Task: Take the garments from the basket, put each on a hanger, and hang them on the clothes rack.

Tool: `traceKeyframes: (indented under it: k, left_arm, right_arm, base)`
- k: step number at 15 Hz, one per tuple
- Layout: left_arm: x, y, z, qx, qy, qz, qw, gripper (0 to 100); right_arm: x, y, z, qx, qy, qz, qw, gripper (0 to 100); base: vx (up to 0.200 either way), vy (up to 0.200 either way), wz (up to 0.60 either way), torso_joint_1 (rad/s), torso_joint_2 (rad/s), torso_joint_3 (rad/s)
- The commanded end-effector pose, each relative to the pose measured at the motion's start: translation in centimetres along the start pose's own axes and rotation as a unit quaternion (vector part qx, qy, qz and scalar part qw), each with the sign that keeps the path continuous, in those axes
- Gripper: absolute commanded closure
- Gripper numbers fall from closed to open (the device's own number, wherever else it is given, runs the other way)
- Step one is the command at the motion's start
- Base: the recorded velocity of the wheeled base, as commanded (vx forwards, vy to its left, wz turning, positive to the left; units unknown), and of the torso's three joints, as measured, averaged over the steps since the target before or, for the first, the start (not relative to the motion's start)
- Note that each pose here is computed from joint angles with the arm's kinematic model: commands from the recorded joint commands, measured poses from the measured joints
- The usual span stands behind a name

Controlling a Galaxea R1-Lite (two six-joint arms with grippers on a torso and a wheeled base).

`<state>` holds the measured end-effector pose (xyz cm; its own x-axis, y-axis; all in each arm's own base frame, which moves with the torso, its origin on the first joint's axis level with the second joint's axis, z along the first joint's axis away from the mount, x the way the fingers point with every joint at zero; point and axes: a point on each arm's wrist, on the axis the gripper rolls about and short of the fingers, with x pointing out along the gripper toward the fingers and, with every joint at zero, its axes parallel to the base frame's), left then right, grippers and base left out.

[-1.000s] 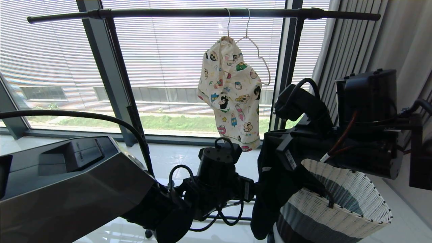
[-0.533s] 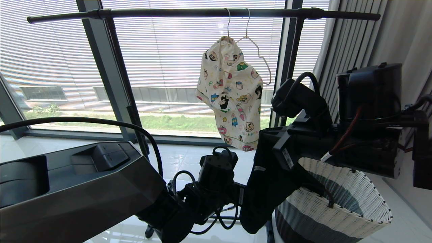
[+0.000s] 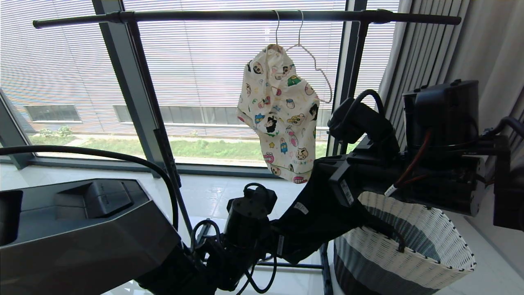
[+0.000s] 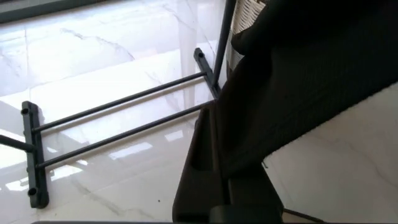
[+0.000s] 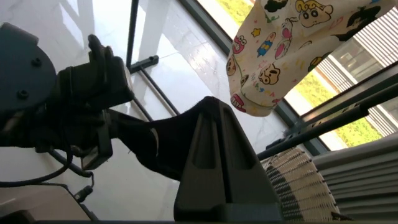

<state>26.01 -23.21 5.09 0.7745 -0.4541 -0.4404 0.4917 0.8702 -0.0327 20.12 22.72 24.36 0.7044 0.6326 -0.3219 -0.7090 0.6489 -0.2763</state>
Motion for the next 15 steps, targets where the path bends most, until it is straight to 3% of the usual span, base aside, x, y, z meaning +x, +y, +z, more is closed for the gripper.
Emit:
traceKeyframes:
  k: [1,4,7,11,15]
  left_arm:
    - [-4.2,1.2,1.8,0.008,-0.05,0.01,0.9987,100]
    - [-10.5,3.7,5.3,0.014,-0.062,0.035,0.9974,100]
    - [-15.9,3.7,10.3,0.014,-0.062,0.033,0.9974,100]
    - [-19.4,1.6,15.8,0.024,-0.064,-0.006,0.9977,100]
    - [-21.9,-0.9,18.6,0.041,-0.056,-0.069,0.9952,100]
  right_arm:
    - [0.7,0.1,-0.3,0.007,0.007,0.001,1.0,100]
    - [1.2,0.0,0.2,0.031,-0.01,-0.006,0.9995,100]
    - [-0.1,-0.6,1.3,0.046,-0.036,-0.02,0.9981,100]
    - [-3.4,-2.2,2.0,0.053,-0.046,-0.059,0.9958,100]
    - [-7.9,-4.0,2.5,0.055,-0.049,-0.086,0.9936,100]
  base:
    - [0.0,0.0,0.0,0.0,0.0,0.0]
    - [0.0,0.0,0.0,0.0,0.0,0.0]
    - [0.0,0.0,0.0,0.0,0.0,0.0]
    - [0.0,0.0,0.0,0.0,0.0,0.0]
    - [0.0,0.0,0.0,0.0,0.0,0.0]
